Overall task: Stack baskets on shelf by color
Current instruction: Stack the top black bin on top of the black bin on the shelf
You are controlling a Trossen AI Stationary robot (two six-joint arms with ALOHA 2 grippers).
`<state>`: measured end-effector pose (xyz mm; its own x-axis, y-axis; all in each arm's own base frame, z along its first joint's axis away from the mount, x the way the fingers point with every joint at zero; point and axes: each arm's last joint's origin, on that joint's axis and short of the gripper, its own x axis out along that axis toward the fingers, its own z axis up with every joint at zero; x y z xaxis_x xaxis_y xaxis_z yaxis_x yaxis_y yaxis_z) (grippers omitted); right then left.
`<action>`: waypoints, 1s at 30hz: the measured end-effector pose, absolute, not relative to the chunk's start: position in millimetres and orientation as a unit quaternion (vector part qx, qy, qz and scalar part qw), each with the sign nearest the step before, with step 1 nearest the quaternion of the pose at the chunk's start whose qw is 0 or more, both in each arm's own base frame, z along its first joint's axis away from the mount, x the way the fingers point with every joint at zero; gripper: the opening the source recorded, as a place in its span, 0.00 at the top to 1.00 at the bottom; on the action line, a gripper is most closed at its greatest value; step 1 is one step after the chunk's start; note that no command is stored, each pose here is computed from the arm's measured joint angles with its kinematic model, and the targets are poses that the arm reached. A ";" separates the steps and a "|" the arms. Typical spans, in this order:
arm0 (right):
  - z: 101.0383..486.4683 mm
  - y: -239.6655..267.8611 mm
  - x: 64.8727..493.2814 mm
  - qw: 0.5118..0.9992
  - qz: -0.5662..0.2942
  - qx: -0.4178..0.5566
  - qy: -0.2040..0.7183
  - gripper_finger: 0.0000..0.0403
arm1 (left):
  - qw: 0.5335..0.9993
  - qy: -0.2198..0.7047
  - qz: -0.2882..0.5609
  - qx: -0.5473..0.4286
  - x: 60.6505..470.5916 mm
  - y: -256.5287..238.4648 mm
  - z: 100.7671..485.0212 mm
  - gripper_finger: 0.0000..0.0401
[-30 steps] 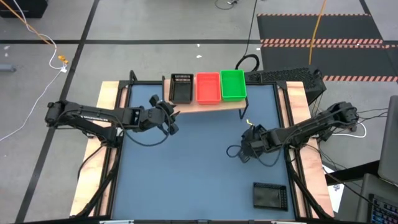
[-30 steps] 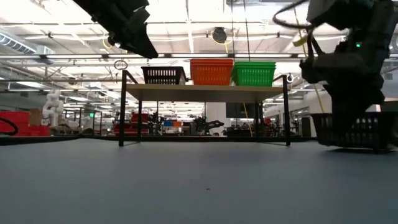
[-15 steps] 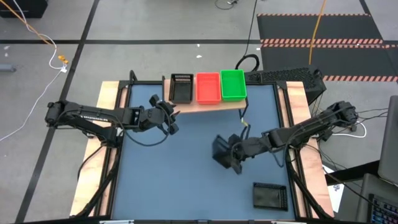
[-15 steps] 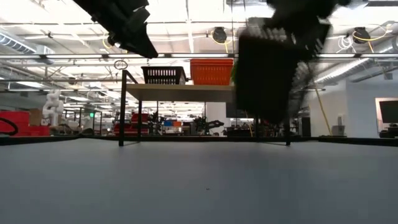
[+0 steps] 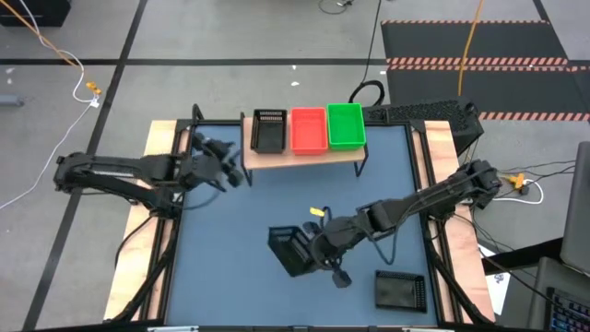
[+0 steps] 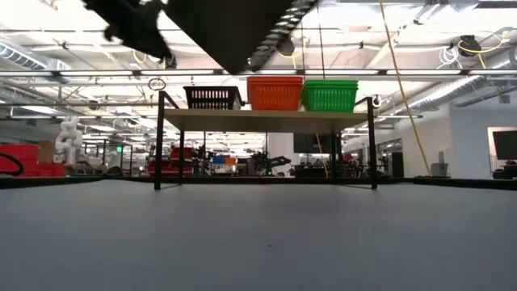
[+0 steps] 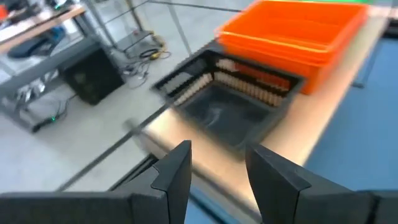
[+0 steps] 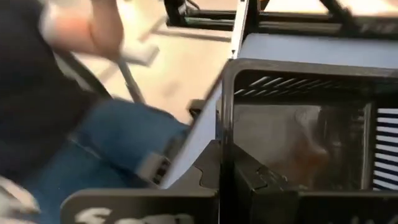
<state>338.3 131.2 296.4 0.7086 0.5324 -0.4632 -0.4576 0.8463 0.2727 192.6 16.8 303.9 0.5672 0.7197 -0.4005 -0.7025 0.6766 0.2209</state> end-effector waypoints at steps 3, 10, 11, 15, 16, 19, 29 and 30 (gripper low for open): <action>317.3 119.6 349.5 0.936 0.239 -0.028 0.257 1.00 | 0.881 0.213 0.422 -0.018 168.1 16.5 312.4 0.62; 366.4 53.7 384.7 0.960 0.022 -0.176 0.216 1.00 | 0.879 0.204 0.429 -0.033 149.3 15.2 316.5 0.62; 367.6 41.7 390.6 0.959 -0.006 -0.181 0.219 1.00 | 0.879 0.204 0.430 -0.033 149.9 15.3 316.3 0.62; 368.5 -8.1 416.0 0.955 -0.084 -0.170 0.229 1.00 | 0.876 0.211 0.432 -0.027 153.3 15.4 314.1 0.62; 368.8 -19.8 421.9 0.954 -0.097 -0.161 0.233 1.00 | 0.875 0.210 0.435 -0.026 153.5 15.5 314.2 0.62; 366.3 -52.8 436.6 0.947 -0.136 -0.136 0.257 1.00 | 0.872 0.207 0.442 -0.023 153.1 15.8 314.5 0.62; 342.9 -83.6 448.8 0.926 -0.155 -0.110 0.326 1.00 | 0.869 0.218 0.445 -0.003 152.2 16.2 314.0 0.62; 343.3 -83.7 448.2 0.926 -0.153 -0.110 0.327 1.00 | 0.869 0.218 0.445 -0.002 152.1 16.2 313.7 0.62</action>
